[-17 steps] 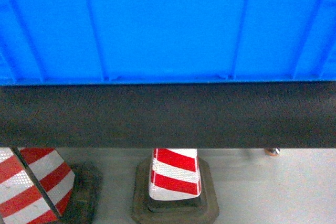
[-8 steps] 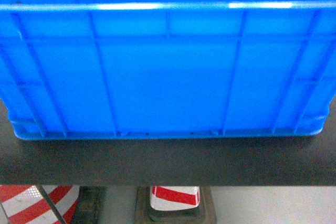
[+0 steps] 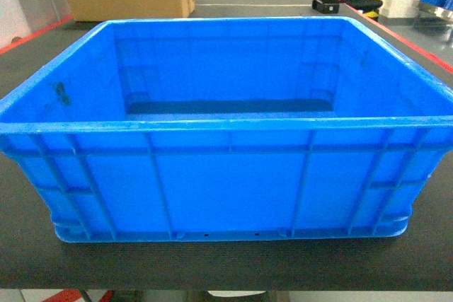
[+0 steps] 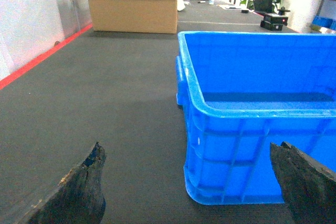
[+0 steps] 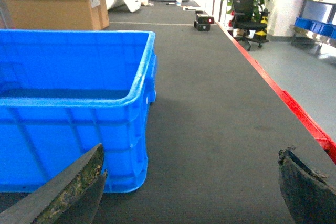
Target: Place box next to blue box on left shelf
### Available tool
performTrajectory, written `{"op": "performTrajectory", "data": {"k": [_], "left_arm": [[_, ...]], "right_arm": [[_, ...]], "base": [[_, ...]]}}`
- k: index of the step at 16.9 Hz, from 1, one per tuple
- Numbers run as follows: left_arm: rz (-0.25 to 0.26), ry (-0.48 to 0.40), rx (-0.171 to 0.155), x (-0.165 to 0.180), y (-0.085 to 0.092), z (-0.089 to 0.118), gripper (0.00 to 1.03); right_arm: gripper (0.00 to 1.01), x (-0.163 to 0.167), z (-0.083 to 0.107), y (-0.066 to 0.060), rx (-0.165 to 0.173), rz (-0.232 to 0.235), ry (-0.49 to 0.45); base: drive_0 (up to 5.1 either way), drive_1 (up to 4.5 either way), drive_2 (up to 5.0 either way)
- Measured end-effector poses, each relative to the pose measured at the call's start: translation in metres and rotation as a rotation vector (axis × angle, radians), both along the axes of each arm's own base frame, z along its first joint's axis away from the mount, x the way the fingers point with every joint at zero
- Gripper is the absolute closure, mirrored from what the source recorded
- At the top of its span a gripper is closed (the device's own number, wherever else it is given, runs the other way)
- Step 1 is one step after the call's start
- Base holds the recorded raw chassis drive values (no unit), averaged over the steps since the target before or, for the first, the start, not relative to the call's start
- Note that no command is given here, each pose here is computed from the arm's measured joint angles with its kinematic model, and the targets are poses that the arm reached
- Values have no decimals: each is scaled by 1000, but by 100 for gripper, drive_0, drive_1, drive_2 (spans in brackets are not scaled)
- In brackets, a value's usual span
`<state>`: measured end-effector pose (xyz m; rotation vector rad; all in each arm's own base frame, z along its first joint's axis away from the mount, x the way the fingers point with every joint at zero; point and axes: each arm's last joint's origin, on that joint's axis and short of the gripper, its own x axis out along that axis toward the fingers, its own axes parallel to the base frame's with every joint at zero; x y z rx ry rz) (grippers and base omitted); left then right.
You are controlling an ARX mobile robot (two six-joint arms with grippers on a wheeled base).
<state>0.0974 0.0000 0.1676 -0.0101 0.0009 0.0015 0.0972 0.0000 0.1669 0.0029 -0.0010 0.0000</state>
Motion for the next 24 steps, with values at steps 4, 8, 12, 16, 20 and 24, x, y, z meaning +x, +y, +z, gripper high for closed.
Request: {"op": "performTrajectory", "data": {"k": [4, 8, 12, 16, 20, 24], "left_arm": [[-1, -1, 0, 0, 0, 0, 5], [-1, -1, 0, 0, 0, 0, 5], [-1, -1, 0, 0, 0, 0, 5], [-1, -1, 0, 0, 0, 0, 5], [-1, -1, 0, 0, 0, 0, 5], [-1, -1, 0, 0, 0, 0, 5]], "right_arm": [[3, 0, 0, 0, 0, 0, -2], [3, 0, 0, 0, 0, 0, -2], [3, 0, 0, 0, 0, 0, -2], [3, 0, 0, 0, 0, 0, -2], [3, 0, 0, 0, 0, 0, -2], [3, 0, 0, 0, 0, 0, -2]], "base": [[0, 0, 0], [0, 0, 0], [0, 0, 0], [0, 0, 0], [0, 0, 0], [0, 0, 0]]}}
